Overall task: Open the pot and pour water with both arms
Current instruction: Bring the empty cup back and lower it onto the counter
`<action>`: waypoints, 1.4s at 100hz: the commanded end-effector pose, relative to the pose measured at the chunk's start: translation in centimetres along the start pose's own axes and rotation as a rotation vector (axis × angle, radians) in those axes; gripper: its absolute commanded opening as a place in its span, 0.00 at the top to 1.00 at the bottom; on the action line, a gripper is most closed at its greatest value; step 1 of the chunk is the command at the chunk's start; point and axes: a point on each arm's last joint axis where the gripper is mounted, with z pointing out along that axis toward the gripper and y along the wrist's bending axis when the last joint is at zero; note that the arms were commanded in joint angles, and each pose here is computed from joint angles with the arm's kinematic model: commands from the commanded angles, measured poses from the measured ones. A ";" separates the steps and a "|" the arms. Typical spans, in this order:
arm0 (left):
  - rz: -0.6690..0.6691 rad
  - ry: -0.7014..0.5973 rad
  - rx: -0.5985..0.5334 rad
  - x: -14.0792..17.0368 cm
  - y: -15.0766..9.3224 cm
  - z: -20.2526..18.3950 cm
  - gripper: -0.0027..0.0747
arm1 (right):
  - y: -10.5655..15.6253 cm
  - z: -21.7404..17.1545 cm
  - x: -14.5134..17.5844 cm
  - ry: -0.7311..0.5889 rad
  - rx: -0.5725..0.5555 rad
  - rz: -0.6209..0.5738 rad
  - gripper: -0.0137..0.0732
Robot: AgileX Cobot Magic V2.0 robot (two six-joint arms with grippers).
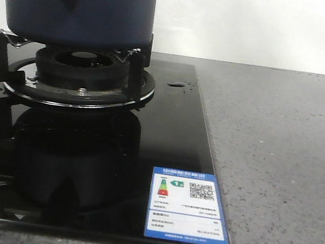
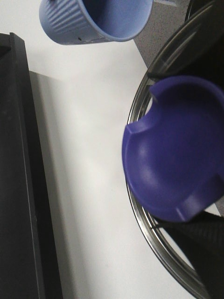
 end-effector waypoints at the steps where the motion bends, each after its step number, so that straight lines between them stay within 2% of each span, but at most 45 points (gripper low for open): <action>1: -0.015 -0.112 0.013 -2.8 -0.7 -0.8 0.49 | -3.1 -1.7 1.0 0.020 0.092 -0.003 0.45; 23: -0.015 -0.112 0.013 -2.8 -0.7 -0.8 0.49 | -3.0 -1.7 1.0 0.024 0.081 0.042 0.45; 40: -0.015 -0.112 0.013 -2.8 -0.7 -0.8 0.49 | -3.0 -1.8 1.3 0.033 0.075 0.359 0.45; 59: -0.015 -0.112 0.013 -2.8 -0.7 -0.8 0.49 | -3.6 -2.6 2.3 0.069 0.103 0.643 0.45; 76: -0.015 -0.112 0.013 -2.8 -0.7 -0.8 0.49 | -4.1 -3.8 5.4 0.123 0.142 1.011 0.45; 86: -0.015 -0.112 0.013 -2.8 -0.7 -0.8 0.49 | -3.7 -4.9 7.6 0.149 0.164 1.139 0.45; 110: -0.015 -0.112 0.013 -2.8 -0.7 -0.8 0.49 | -0.2 -8.8 11.6 0.120 0.140 1.354 0.45; 140: -0.015 -0.112 0.013 -2.8 -0.7 -0.8 0.49 | 6.7 -13.0 15.3 0.157 0.059 1.584 0.45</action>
